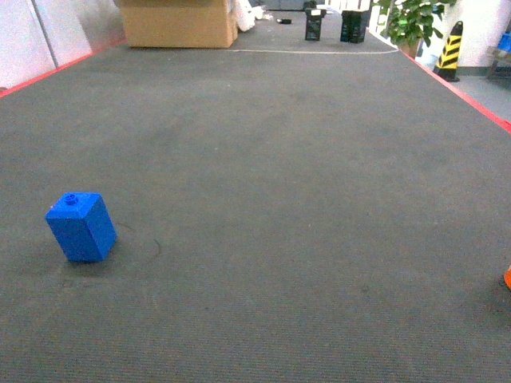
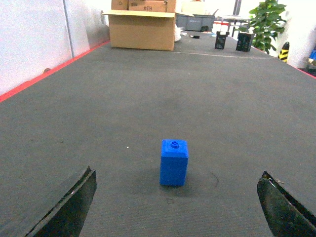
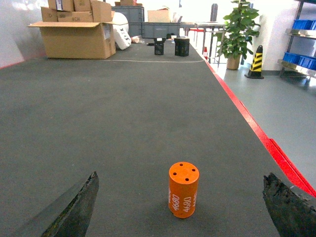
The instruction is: Sort blue parts and orange caps into right shelf containers
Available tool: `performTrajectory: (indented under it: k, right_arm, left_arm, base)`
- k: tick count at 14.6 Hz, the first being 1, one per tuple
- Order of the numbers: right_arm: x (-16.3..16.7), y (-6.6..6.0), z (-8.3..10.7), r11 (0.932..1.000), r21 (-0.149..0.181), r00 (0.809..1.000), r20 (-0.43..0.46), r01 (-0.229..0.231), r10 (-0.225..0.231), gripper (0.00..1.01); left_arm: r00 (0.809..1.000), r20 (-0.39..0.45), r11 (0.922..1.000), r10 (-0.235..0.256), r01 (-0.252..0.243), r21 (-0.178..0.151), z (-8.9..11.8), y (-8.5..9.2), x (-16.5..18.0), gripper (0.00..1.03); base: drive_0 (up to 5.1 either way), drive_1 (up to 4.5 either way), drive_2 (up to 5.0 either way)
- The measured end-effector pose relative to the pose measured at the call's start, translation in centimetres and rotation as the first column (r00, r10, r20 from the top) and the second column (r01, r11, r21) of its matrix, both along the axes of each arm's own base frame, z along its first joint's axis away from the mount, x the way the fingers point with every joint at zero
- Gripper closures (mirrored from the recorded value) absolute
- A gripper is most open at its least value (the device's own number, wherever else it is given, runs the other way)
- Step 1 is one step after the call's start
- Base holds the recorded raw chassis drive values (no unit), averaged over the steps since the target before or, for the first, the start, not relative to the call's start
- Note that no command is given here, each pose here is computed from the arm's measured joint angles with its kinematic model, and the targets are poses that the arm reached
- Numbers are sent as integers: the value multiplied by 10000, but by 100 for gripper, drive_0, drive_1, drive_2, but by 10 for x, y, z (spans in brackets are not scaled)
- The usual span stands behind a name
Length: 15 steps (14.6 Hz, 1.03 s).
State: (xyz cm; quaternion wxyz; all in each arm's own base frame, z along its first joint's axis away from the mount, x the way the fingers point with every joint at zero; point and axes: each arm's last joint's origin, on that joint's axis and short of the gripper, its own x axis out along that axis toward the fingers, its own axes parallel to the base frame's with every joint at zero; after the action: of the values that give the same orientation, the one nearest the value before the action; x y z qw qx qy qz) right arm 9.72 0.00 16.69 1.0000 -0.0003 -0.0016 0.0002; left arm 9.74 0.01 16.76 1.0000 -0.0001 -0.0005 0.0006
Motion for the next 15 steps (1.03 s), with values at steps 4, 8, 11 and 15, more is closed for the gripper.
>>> performTrajectory:
  k: [4, 8, 11, 15]
  right_arm:
    - [0, 0, 0, 10000, 0, 10000, 0, -4, 4, 3]
    - [0, 0, 0, 10000, 0, 10000, 0, 0, 0, 3]
    - [0, 0, 0, 10000, 0, 10000, 0, 0, 0, 3]
    - [0, 0, 0, 10000, 0, 10000, 0, 0, 0, 3]
  left_arm:
    - [10000, 4, 10000, 0, 0, 0, 0, 0, 0, 5]
    - [10000, 0, 10000, 0, 0, 0, 0, 0, 0, 5]
    - [10000, 0, 10000, 0, 0, 0, 0, 0, 0, 5]
    - [10000, 0, 10000, 0, 0, 4, 0, 0, 0, 5]
  base:
    - [0, 0, 0]
    - [0, 0, 0]
    - [0, 0, 0]
    - [0, 0, 0]
